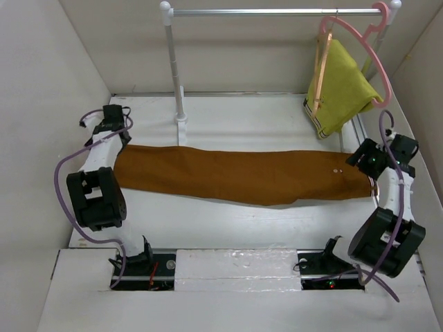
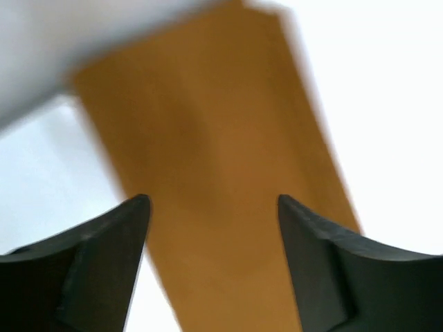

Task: Place the trousers on the hanger
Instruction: Fold the trousers at the center of the board.

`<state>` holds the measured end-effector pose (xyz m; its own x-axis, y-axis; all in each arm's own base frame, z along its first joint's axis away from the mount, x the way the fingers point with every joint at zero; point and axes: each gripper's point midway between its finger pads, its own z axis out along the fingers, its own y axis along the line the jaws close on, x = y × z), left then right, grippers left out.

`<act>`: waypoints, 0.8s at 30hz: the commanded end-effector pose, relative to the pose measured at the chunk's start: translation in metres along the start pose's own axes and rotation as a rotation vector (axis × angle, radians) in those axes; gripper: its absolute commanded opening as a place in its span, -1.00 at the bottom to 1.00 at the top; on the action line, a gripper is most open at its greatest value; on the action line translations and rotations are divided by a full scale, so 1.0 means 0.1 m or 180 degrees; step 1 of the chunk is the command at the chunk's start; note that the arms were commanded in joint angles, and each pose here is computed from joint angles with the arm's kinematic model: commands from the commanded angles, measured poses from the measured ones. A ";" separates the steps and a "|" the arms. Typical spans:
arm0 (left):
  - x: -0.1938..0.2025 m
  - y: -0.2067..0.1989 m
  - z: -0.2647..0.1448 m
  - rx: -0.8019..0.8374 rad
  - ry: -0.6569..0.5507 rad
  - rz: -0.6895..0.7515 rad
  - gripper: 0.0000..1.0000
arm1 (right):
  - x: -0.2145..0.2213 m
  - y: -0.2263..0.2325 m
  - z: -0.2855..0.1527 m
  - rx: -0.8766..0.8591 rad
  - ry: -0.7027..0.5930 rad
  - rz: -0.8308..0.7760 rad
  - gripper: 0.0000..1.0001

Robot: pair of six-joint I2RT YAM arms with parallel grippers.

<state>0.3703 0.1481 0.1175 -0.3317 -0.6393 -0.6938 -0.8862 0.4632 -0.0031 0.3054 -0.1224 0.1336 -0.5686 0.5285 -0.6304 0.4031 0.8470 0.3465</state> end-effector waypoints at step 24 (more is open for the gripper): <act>2.27 -1.00 -1.81 0.2606 0.0811 0.1743 -1.00 | 0.09 0.05 -0.33 0.0123 -0.0386 0.0059 0.43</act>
<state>0.3106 -0.1384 0.0479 -0.8149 -0.3274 -0.4783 -0.2340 0.9408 -0.2452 0.3039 -0.0890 0.1455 -0.5075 0.5108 -0.6940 0.3238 0.8594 0.3958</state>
